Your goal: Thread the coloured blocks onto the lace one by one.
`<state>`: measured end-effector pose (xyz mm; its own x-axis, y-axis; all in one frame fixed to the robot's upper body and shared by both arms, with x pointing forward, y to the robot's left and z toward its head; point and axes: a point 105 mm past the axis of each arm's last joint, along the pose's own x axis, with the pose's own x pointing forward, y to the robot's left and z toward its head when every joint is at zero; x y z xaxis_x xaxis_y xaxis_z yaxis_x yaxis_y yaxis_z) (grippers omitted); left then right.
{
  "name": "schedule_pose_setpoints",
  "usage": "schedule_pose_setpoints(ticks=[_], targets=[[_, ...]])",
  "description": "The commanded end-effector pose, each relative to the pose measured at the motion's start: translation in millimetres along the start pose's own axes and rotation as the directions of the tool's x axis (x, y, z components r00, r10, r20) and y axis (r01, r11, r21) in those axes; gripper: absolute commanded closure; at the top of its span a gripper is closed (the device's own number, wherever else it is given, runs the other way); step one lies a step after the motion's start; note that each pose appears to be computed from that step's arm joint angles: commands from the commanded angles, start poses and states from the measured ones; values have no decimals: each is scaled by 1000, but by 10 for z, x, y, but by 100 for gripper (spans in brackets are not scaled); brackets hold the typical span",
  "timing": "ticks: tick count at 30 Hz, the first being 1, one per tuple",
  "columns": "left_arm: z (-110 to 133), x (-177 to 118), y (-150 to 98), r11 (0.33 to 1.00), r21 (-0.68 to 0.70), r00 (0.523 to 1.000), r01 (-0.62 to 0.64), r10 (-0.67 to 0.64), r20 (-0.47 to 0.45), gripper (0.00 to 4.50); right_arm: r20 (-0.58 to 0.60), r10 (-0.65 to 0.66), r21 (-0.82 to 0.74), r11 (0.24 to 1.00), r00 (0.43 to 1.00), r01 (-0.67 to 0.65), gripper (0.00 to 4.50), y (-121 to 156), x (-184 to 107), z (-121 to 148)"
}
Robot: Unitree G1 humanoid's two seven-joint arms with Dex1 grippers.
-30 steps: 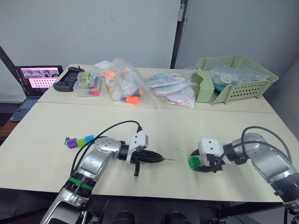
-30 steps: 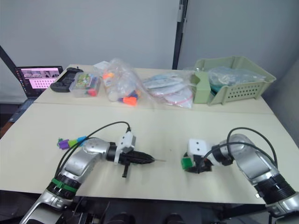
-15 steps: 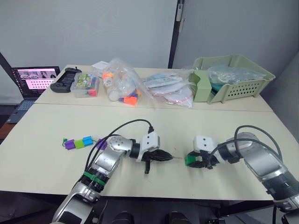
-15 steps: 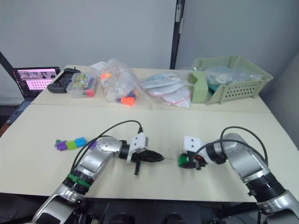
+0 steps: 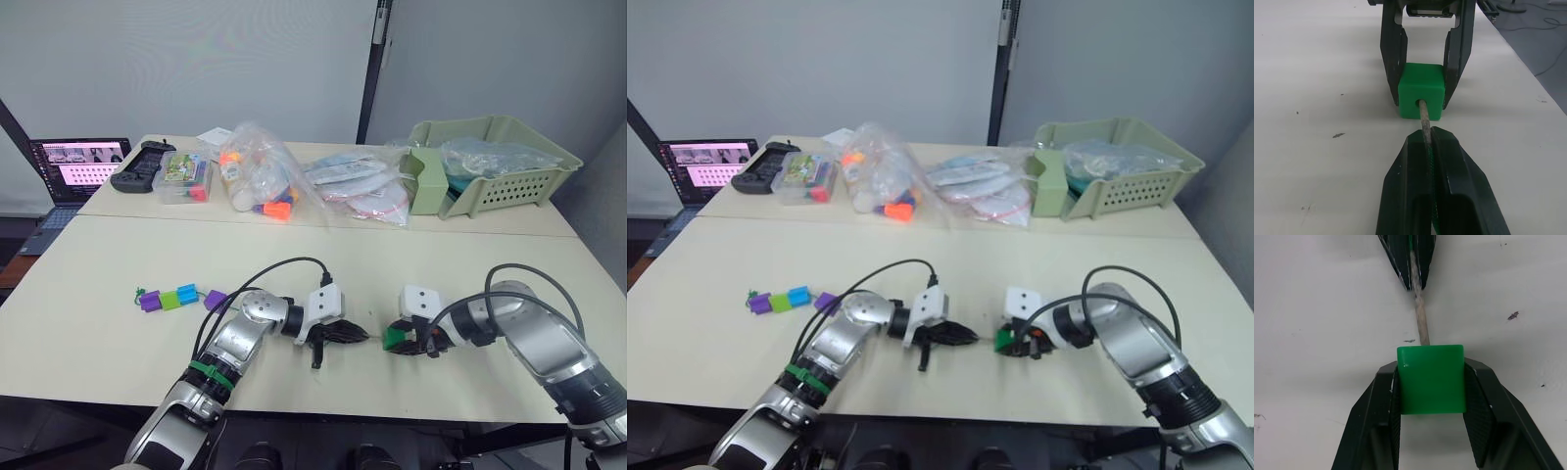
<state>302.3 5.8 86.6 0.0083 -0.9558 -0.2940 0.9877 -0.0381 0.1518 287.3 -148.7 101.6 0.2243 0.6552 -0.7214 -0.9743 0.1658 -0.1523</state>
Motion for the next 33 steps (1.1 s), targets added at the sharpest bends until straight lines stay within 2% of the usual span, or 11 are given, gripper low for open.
schedule_pose_setpoints(ticks=[1, 21, 23, 31, 33], targets=[[128, 22, 16, 999, 53, 1000, 13, -14, 24, 450, 18, -5, -8, 1000, 1000, 5, 332, 19, -22, 38], [231, 466, 30, 996, 18, 995, 85, -86, 52, 450, 20, -17, -3, 1000, 1000, 17, 332, 17, -18, 55], [236, 459, 18, 996, 10, 994, 91, -91, 54, 380, 21, -17, -3, 1000, 1000, 17, 332, 16, -17, 58], [130, 258, 72, 996, 65, 997, 62, -60, -43, 126, 22, -17, -2, 1000, 1000, 17, 332, 9, 4, 49], [24, 159, 84, 997, 68, 995, 46, -39, -95, 124, 25, -17, -5, 1000, 1000, 17, 332, 6, 18, 49]])
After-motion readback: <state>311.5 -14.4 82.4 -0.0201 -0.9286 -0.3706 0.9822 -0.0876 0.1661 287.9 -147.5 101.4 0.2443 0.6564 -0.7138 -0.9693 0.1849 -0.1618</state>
